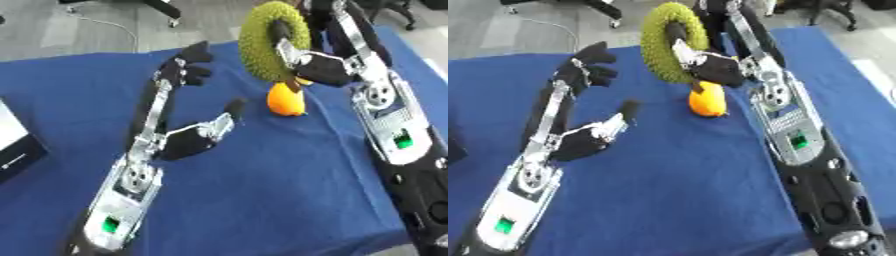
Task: Pick up the objects with one hand, pass them to the other hand, and then place them into the box on the other side of the table.
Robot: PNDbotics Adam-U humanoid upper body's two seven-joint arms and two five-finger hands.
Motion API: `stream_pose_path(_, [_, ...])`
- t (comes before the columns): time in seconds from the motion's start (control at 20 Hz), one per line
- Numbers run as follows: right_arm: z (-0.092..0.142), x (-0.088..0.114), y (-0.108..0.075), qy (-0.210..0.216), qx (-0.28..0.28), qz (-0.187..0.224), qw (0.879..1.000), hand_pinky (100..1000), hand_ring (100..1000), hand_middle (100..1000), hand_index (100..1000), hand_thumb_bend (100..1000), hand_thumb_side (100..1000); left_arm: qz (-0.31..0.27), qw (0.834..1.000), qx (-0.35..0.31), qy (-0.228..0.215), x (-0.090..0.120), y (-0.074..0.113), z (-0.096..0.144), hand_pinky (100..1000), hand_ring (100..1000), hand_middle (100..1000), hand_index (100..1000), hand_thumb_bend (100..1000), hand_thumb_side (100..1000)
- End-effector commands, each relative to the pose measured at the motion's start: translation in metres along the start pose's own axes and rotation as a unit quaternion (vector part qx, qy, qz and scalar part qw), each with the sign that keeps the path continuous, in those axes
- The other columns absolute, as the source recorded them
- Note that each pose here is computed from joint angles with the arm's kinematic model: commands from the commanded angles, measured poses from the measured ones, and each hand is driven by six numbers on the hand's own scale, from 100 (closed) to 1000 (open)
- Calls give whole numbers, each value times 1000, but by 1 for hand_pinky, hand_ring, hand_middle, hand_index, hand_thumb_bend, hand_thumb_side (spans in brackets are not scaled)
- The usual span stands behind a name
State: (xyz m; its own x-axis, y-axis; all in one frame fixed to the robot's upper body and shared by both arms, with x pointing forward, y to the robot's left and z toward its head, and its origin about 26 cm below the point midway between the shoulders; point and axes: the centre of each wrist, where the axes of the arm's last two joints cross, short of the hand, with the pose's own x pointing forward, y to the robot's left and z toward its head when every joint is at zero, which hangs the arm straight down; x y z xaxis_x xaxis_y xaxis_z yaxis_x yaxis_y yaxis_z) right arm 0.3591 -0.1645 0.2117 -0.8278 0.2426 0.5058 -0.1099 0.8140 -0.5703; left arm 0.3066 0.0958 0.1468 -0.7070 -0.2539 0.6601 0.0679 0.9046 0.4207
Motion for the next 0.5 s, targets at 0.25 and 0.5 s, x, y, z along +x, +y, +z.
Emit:
stream_pose_path(0.25, [-5, 7, 3, -17, 11, -32, 999, 205, 100, 100, 152, 100, 349, -16, 998, 55, -23, 9, -16, -11, 781, 755, 777, 944, 544, 405])
stream_pose_path(0.5, [-5, 8, 6, -16, 13, -46, 999, 206, 100, 100, 152, 100, 367, -11, 997, 78, -18, 8, -25, -13, 784, 752, 772, 938, 526, 406])
